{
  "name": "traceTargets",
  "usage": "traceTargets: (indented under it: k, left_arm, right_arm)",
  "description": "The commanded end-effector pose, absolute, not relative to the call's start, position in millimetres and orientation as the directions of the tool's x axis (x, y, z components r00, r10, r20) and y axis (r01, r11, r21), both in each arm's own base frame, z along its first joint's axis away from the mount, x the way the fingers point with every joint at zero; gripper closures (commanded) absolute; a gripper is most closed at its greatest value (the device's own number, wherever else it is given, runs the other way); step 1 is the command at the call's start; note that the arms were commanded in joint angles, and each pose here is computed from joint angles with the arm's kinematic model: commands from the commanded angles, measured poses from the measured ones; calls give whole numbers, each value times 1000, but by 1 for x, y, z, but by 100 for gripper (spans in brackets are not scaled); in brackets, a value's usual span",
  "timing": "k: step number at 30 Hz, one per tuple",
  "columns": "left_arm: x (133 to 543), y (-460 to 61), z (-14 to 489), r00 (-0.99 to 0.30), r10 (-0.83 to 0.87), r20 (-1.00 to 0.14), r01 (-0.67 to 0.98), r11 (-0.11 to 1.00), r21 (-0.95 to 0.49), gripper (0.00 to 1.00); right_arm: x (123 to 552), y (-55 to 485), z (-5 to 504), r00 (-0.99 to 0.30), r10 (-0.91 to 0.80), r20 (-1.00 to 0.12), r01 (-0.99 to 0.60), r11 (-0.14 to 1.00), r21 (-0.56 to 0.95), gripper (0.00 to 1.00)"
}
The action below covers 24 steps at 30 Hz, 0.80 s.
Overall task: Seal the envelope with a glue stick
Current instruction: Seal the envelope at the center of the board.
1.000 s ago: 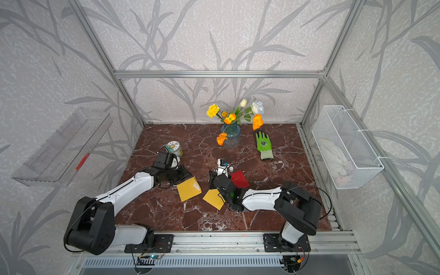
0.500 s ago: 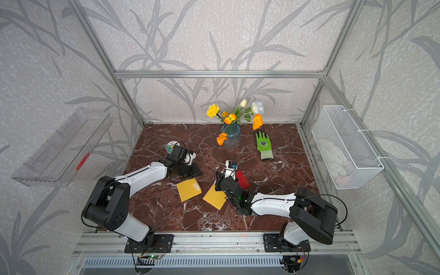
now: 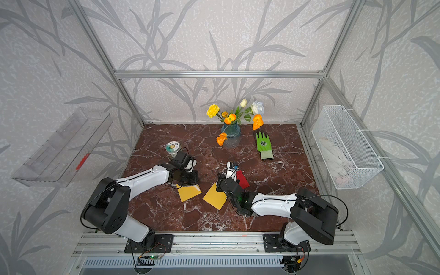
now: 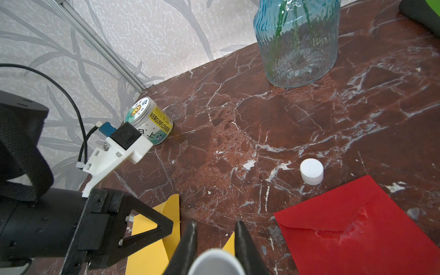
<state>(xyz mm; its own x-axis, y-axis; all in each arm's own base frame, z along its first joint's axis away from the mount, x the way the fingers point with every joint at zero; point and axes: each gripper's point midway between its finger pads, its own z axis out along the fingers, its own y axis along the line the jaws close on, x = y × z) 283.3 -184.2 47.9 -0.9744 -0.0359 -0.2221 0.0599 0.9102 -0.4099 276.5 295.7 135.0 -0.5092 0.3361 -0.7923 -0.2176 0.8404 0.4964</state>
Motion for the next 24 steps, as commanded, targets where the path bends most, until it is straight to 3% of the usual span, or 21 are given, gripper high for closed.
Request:
traceTargets:
  k: [1, 15, 24]
  left_arm:
    - [277, -173, 47, -971, -27, -236, 63, 929, -364, 84]
    - [263, -161, 26, -978, -41, -206, 27, 947, -319, 84]
    - [246, -137, 2, -987, -77, -142, -48, 979, -199, 87]
  right_arm:
    - [276, 293, 131, -519, 331, -788, -204, 847, 490, 100]
    - [275, 292, 117, -545, 309, -779, -186, 862, 471, 100]
    - [275, 291, 110, -555, 294, -778, -172, 875, 453, 100]
